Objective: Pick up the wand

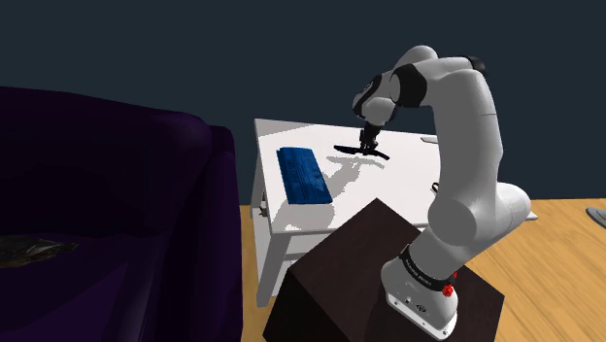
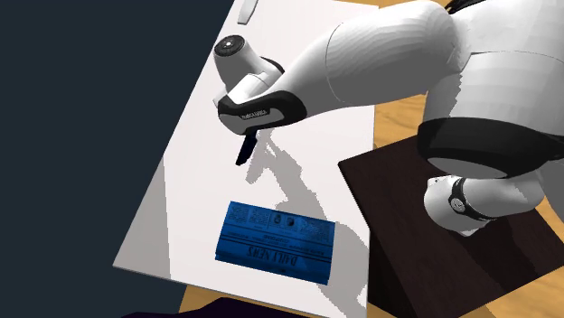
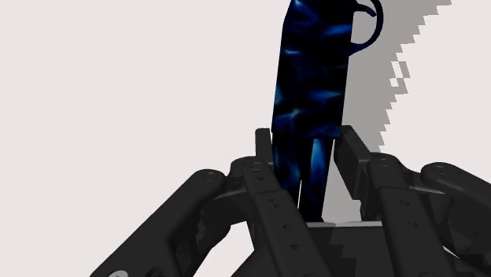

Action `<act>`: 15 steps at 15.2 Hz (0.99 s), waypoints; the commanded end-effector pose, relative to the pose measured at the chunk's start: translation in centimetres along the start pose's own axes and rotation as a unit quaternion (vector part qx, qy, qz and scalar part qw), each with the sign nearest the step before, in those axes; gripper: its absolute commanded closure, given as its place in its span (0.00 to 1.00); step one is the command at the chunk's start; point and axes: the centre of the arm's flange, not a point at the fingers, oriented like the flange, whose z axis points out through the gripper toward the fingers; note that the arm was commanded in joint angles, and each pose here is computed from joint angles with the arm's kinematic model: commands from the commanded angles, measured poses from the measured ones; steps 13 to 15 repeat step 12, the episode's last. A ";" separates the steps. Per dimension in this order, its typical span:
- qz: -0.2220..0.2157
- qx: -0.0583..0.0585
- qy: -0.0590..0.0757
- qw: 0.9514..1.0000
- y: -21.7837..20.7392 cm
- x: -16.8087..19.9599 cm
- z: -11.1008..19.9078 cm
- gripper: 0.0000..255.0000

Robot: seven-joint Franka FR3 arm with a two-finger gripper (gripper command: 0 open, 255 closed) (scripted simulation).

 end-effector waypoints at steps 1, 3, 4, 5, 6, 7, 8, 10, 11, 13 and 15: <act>0.000 0.000 0.000 1.000 0.0 0.0 -1.0 1.00; 0.000 0.000 0.000 1.000 0.0 -0.1 -2.1 1.00; 0.000 0.000 0.000 1.000 0.0 -0.1 -2.6 1.00; 0.000 0.000 0.000 1.000 -0.1 -0.2 -3.1 1.00; 0.000 0.000 0.000 1.000 -0.1 -0.2 -3.7 1.00; 0.000 0.000 0.000 1.000 -0.1 -0.2 -4.2 1.00; 0.000 0.000 0.000 1.000 -0.1 -0.2 -4.7 1.00; 0.000 0.000 0.000 1.000 -0.2 -0.3 -5.8 1.00; 0.000 0.000 0.000 1.000 -0.2 -0.3 -5.9 1.00; 0.000 0.000 0.000 1.000 -0.2 -0.3 -5.9 1.00; 0.000 0.000 0.000 1.000 -0.2 -0.3 -5.9 1.00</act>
